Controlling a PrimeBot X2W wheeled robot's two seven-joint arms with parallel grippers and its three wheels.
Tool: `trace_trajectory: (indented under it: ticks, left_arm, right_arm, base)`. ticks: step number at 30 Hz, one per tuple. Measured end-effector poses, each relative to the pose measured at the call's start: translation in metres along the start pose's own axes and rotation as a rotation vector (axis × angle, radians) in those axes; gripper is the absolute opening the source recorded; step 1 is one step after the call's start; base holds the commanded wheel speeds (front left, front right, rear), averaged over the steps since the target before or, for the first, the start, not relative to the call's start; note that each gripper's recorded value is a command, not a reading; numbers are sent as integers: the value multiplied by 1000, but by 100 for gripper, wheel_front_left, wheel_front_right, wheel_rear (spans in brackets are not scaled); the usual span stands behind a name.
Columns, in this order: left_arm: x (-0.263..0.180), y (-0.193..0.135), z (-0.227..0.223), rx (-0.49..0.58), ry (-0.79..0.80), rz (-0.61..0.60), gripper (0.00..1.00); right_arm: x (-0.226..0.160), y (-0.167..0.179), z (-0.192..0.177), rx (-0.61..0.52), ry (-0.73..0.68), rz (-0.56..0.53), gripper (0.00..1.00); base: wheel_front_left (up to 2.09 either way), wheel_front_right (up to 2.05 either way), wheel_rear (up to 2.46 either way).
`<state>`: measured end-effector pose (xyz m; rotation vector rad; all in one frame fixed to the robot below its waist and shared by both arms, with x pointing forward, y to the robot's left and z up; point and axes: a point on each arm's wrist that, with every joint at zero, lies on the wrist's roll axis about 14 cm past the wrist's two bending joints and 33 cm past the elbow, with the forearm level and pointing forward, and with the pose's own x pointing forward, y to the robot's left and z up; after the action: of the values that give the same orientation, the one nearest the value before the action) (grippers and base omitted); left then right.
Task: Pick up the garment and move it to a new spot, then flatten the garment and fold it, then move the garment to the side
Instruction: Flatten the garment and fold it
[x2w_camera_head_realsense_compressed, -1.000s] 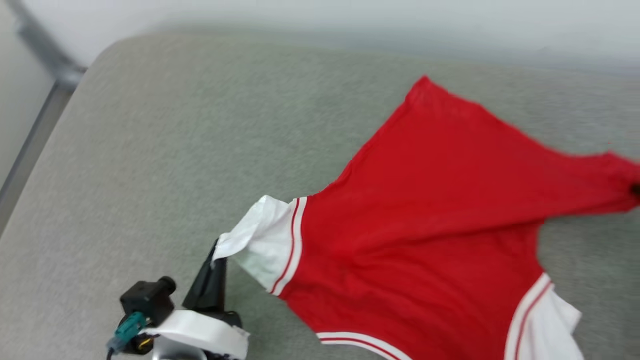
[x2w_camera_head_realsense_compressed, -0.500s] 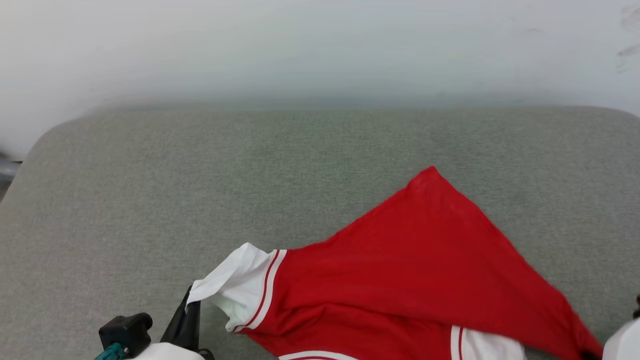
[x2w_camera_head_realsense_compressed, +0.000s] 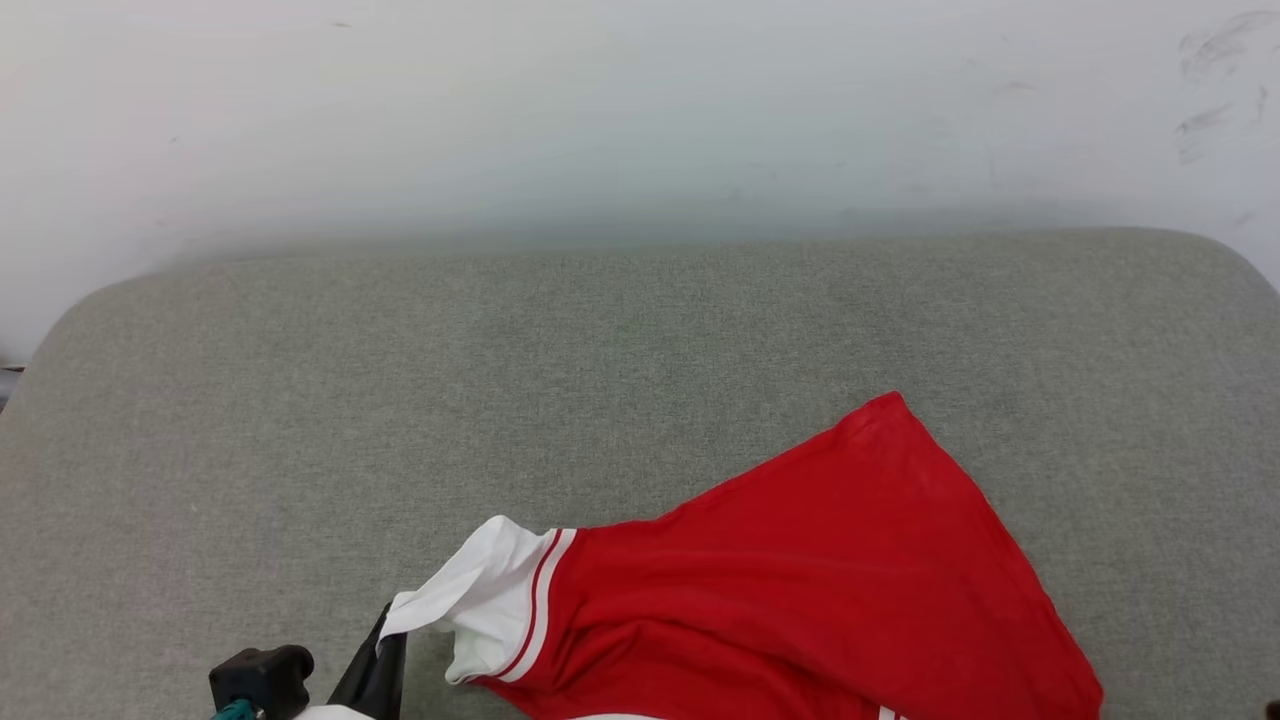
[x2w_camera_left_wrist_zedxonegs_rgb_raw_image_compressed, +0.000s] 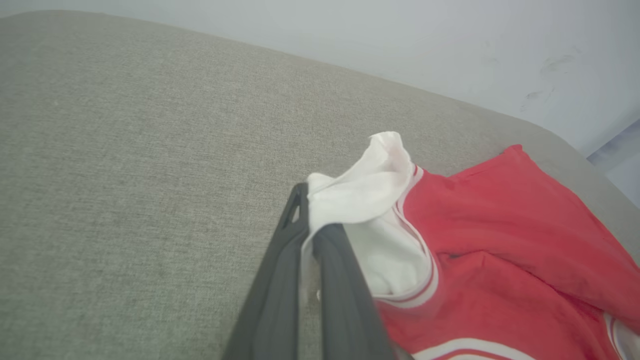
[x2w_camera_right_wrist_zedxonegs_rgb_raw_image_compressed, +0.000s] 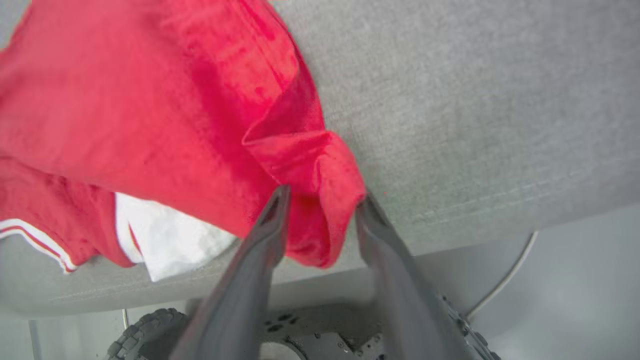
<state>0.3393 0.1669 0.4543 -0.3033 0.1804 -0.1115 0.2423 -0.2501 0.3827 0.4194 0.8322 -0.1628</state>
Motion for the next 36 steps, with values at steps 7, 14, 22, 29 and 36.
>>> trace_trajectory:
  ticks: [7,14,22,29,36]
  left_arm:
    - [4,-3,5,-1,-18,-8,0]
    - [19,-12,14,6,-43,-36,0]
    - [45,-29,19,-1,-64,-81,0]
    - [63,-29,21,-6,-86,-86,0]
    - [77,-24,16,-4,-80,-83,0]
  right_arm:
    - [-6,40,88,-30,-447,105,100]
    - [10,71,145,-96,-607,179,100]
    - [75,92,175,-241,-326,190,100]
    - [124,120,172,-425,-14,182,100]
    - [167,139,150,-517,178,190,100]
  base:
    - [0,0,0]
    - [0,0,0]
    - [0,0,0]
    - [0,0,0]
    - [0,0,0]
